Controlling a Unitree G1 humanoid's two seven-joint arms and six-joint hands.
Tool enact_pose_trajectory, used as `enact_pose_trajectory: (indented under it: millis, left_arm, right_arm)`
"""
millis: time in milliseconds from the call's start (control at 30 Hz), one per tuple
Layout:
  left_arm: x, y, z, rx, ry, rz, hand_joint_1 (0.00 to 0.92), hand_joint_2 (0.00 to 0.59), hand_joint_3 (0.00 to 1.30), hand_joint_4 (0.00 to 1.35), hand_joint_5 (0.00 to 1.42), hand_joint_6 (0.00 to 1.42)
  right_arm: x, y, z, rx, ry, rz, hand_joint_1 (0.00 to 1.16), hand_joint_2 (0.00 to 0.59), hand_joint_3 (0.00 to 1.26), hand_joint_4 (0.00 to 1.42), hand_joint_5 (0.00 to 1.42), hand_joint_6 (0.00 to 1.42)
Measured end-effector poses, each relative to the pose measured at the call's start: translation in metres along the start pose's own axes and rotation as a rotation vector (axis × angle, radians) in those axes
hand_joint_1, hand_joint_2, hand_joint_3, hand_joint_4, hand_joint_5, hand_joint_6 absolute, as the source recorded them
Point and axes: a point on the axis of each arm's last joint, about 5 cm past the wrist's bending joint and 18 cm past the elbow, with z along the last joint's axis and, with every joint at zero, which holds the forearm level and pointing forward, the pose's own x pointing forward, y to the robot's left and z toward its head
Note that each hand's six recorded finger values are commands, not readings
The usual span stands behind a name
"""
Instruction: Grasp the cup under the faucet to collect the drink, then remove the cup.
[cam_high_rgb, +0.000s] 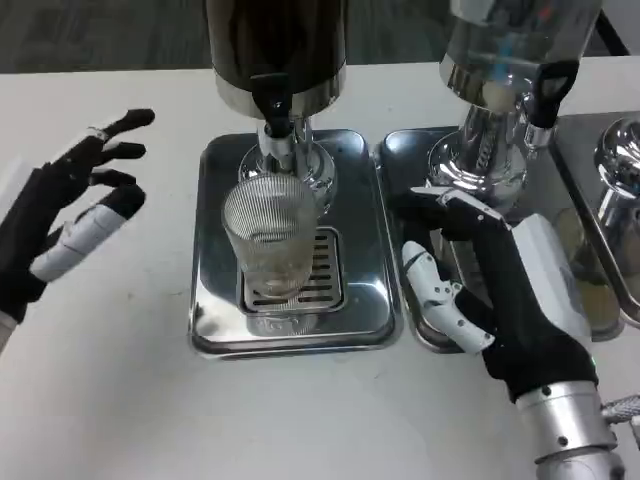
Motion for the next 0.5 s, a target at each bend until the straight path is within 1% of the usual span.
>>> enact_pose_trajectory:
  millis: [100,167,233,333,367,433,500]
  left_arm:
    - [0.004,0.014,0.0014,-0.104,-0.010,-0.019,0.000,0.077,0.30,0.19,0.26,0.39]
    - [0.010,0.023,0.0037,-0.171,-0.027,-0.050,0.000,0.079,0.30,0.19,0.26,0.39]
    - [0.020,0.036,0.0071,-0.262,-0.043,-0.115,0.000,0.084,0.32,0.20,0.25,0.37]
    - [0.033,0.053,0.0113,-0.384,-0.049,-0.210,0.000,0.081,0.35,0.21,0.24,0.34]
    - [0.041,0.061,0.0153,-0.439,-0.063,-0.260,0.000,0.075,0.35,0.22,0.25,0.34]
    - [0.052,0.072,0.0216,-0.496,-0.086,-0.322,0.000,0.073,0.36,0.23,0.25,0.34]
    - [0.059,0.078,0.0244,-0.543,-0.088,-0.365,0.000,0.069,0.37,0.23,0.25,0.33]
  right_arm:
    - [0.001,0.0005,-0.0006,0.003,0.002,0.003,0.34,0.461,0.43,0.40,0.37,0.34]
    - [0.001,0.0012,-0.0017,0.003,0.007,0.007,0.34,0.461,0.43,0.40,0.37,0.34]
    - [0.001,0.0024,-0.0034,0.003,0.016,0.013,0.34,0.461,0.43,0.40,0.37,0.34]
    - [0.000,0.0034,-0.0050,0.007,0.026,0.020,0.34,0.461,0.43,0.39,0.37,0.34]
    - [0.000,0.0033,-0.0053,0.008,0.027,0.020,0.34,0.461,0.43,0.38,0.37,0.34]
    - [0.001,0.0037,-0.0053,0.009,0.026,0.022,0.34,0.461,0.43,0.38,0.37,0.34]
    - [0.001,0.0038,-0.0054,0.008,0.027,0.022,0.34,0.461,0.43,0.38,0.37,0.34]
